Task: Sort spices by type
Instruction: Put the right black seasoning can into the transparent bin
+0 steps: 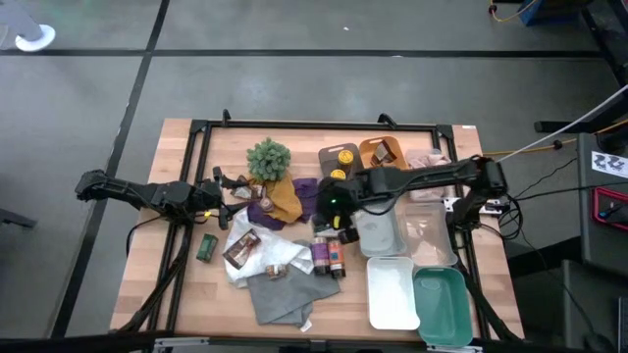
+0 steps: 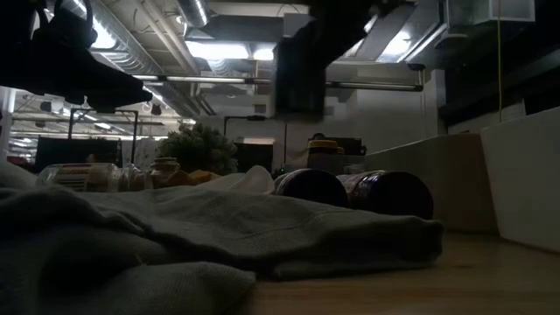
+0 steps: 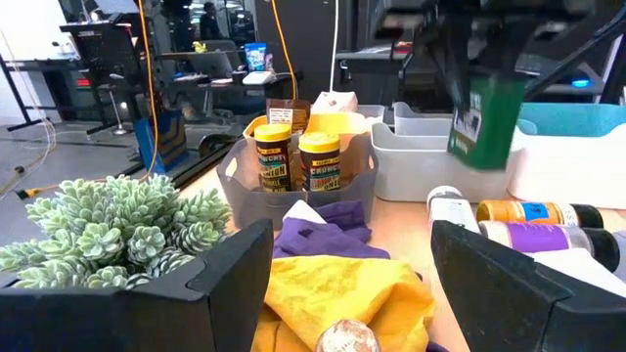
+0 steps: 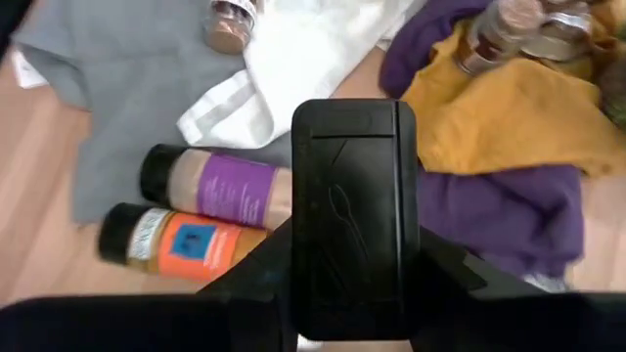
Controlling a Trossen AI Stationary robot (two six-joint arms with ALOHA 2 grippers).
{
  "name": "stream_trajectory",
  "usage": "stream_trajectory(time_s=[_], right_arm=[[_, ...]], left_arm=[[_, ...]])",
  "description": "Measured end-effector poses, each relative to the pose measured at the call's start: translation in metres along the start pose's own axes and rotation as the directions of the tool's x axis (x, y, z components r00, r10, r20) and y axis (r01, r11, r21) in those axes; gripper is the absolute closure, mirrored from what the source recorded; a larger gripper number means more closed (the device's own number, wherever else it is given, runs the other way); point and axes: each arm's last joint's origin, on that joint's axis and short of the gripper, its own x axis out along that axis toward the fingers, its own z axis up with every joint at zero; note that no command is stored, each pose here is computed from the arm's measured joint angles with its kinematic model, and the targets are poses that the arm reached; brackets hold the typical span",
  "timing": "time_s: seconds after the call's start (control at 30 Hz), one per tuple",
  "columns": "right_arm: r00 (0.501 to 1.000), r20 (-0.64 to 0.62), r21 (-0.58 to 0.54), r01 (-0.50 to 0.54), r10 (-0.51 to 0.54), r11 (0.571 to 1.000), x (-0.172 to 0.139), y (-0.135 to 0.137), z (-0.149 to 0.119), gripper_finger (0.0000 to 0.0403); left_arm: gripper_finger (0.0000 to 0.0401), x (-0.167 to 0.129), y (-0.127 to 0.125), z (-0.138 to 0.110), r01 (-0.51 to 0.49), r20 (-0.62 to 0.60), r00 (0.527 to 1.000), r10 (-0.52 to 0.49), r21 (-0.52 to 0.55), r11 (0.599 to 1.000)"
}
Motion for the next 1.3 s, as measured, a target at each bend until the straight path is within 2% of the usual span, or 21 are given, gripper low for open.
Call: stream_trajectory(time_s=[0.17,0.37,0.53,0.63,0.8,0.97,1.17,1.3], right_arm=[[1.0,0.001,0.058,0.003,-0.003,0.998,-0.034,0.005,-0.006,0.0275],[0.996,-0.079,0.152,0.058,-0.046,0.987,-0.064,0.011,-0.02,0.0275],[0.98,-0.194,0.226,0.094,-0.05,0.97,-0.077,0.015,-0.035,0.0275],[0.963,-0.257,0.231,0.137,-0.075,0.963,-0.085,0.023,-0.042,0.0275],[0.953,-0.274,0.249,0.198,-0.127,0.948,-0.098,0.045,-0.06,0.0275],[0.942,-0.273,0.346,0.288,-0.198,0.893,-0.11,0.066,-0.098,0.0275],[0.945,-0.238,0.49,0.316,-0.225,0.812,-0.115,0.086,-0.146,0.0268],[0.939,-0.242,0.539,0.338,-0.243,0.771,-0.112,0.094,-0.173,0.0275]], left_arm=[[0.0138,0.0,0.0,0.0,0.0,0.0,1.0,0.0,-0.004,1.0],[0.0138,0.0,0.0,0.0,0.0,-0.001,1.0,0.0,-0.076,0.997],[0.0138,0.0,0.0,0.0,0.0,-0.002,1.0,0.0,-0.085,0.996],[0.0138,0.0,0.0,0.0,0.0,-0.002,1.0,0.0,-0.085,0.996],[0.0138,0.0,0.0,0.0,0.0,-0.003,1.0,-0.001,-0.085,0.996],[0.0138,0.0,0.0,0.0,0.0,-0.003,1.0,0.0,-0.085,0.996],[0.0138,0.0,0.0,0.0,0.0,-0.003,1.0,0.0,-0.085,0.996],[0.0138,0.0,0.0,0.0,0.0,-0.003,1.0,0.0,-0.085,0.996]])
